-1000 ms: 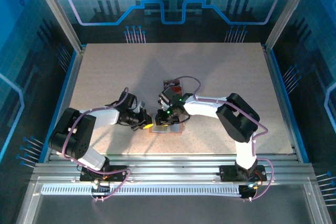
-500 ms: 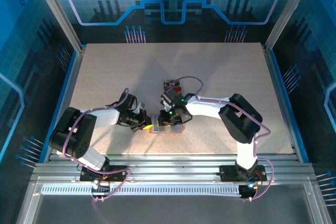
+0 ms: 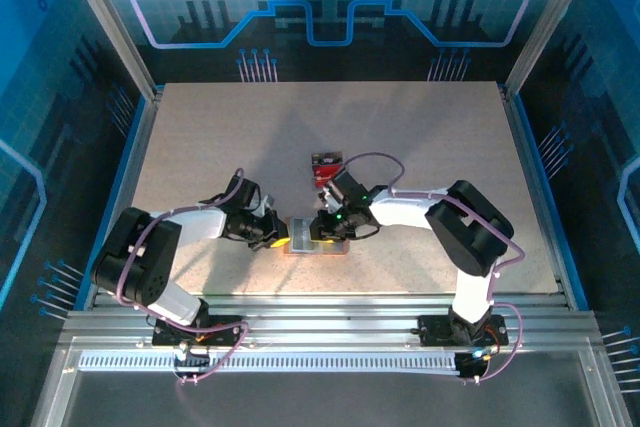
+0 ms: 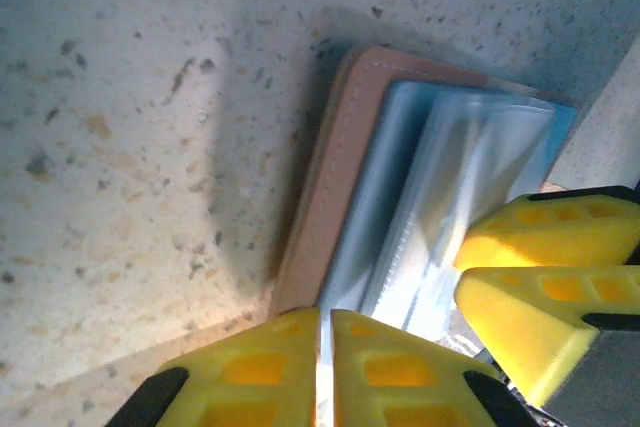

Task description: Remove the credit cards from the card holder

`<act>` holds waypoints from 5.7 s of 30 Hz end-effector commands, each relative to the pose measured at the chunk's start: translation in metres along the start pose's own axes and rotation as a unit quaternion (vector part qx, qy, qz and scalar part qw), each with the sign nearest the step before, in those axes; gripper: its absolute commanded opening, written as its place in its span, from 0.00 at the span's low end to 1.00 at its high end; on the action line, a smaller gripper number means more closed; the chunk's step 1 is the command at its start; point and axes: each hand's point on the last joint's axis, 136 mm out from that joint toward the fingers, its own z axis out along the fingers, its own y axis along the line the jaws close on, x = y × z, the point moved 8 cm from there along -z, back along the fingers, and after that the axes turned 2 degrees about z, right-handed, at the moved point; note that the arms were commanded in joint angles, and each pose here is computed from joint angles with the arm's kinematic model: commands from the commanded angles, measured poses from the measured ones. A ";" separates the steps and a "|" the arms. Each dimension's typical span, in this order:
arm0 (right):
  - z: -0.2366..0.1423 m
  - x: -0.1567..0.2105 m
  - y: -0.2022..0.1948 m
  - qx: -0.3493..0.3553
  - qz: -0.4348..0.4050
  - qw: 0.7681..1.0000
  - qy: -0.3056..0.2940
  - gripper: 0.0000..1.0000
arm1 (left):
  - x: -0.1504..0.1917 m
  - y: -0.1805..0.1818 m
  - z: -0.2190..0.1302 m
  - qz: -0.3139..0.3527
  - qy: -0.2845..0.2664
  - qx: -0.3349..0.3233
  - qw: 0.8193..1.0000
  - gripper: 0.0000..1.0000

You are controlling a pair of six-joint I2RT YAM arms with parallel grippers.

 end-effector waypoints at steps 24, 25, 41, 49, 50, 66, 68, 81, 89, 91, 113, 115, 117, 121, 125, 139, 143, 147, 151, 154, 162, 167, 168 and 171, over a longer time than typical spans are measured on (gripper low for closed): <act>0.002 0.004 -0.017 -0.107 0.042 0.993 -0.013 0.24 | -0.001 -0.031 0.009 0.003 0.002 0.003 1.000 0.32; 0.002 0.004 -0.018 -0.110 0.043 0.993 -0.014 0.24 | -0.001 -0.032 0.009 0.003 0.003 0.004 1.000 0.33; 0.003 0.002 -0.020 -0.137 0.046 0.989 -0.017 0.24 | 0.001 -0.035 0.018 0.002 0.016 0.003 1.000 0.34; 0.003 0.004 -0.023 -0.143 0.049 0.988 -0.016 0.24 | 0.001 -0.039 0.019 0.002 0.012 0.010 1.000 0.34; 0.002 0.003 -0.022 -0.147 0.049 0.988 -0.017 0.24 | 0.001 -0.040 0.019 0.003 0.013 0.013 1.000 0.34; -0.068 0.008 -0.013 -0.095 0.021 0.992 -0.077 0.25 | -0.004 -0.066 0.015 0.028 0.021 0.035 0.999 0.30; -0.078 0.010 -0.015 -0.078 0.015 0.993 -0.086 0.26 | -0.004 -0.074 0.015 0.038 0.021 0.036 0.998 0.32; -0.102 0.022 -0.040 0.041 0.028 0.994 -0.094 0.40 | -0.001 -0.103 0.052 0.062 0.051 0.057 0.995 0.47; -0.098 0.022 -0.038 0.062 0.022 0.994 -0.084 0.51 | -0.003 -0.100 0.069 0.051 0.054 0.053 0.996 0.53; -0.095 0.021 -0.037 0.060 0.021 0.995 -0.079 0.51 | -0.001 -0.099 0.068 0.049 0.051 0.057 0.996 0.54; -0.063 0.011 -0.034 0.144 0.002 0.989 -0.042 0.42 | 0.005 -0.082 -0.008 0.062 -0.016 0.047 0.997 0.55; -0.066 0.011 -0.033 0.148 -0.002 0.988 -0.044 0.38 | 0.005 -0.084 -0.010 0.065 -0.020 0.050 0.996 0.55; -0.068 0.010 -0.032 0.150 -0.006 0.988 -0.046 0.32 | 0.005 -0.085 -0.011 0.066 -0.021 0.051 0.996 0.55; -0.070 0.008 -0.033 0.158 -0.011 0.986 -0.048 0.19 | 0.005 -0.084 -0.012 0.066 -0.024 0.050 0.996 0.55; -0.073 0.007 -0.036 0.161 -0.013 0.986 -0.046 0.10 | 0.006 -0.083 -0.015 0.067 -0.030 0.050 0.996 0.55; -0.085 -0.006 -0.050 0.140 -0.037 0.989 -0.039 0.03 | 0.002 -0.080 -0.010 0.064 -0.031 0.041 0.997 0.54; -0.084 -0.005 -0.053 0.135 -0.038 0.990 -0.033 0.05 | 0.002 -0.077 -0.008 0.060 -0.029 0.040 0.997 0.54; -0.085 -0.003 -0.052 0.131 -0.039 0.990 -0.032 0.17 | 0.002 -0.071 -0.003 0.058 -0.027 0.028 0.998 0.54; -0.103 -0.003 -0.041 0.131 -0.044 0.989 -0.051 0.26 | 0.005 -0.066 0.000 0.058 -0.013 0.022 0.998 0.52; -0.119 -0.004 -0.029 0.125 -0.045 0.989 -0.070 0.29 | 0.007 -0.061 -0.001 0.064 -0.010 0.003 0.998 0.52; -0.134 -0.007 0.014 0.029 -0.044 0.992 -0.117 0.29 | 0.006 -0.056 0.003 0.058 -0.013 -0.003 0.998 0.45; -0.105 -0.016 0.027 -0.062 -0.005 0.994 -0.089 0.23 | 0.001 -0.060 0.007 0.057 -0.013 0.002 0.998 0.37; -0.097 -0.017 0.029 -0.075 -0.004 0.994 -0.080 0.23 | 0.001 -0.059 0.007 0.055 -0.012 0.000 0.998 0.35; -0.080 -0.019 0.031 -0.074 -0.002 0.995 -0.068 0.21 | -0.001 -0.058 0.010 0.053 -0.011 -0.002 0.999 0.31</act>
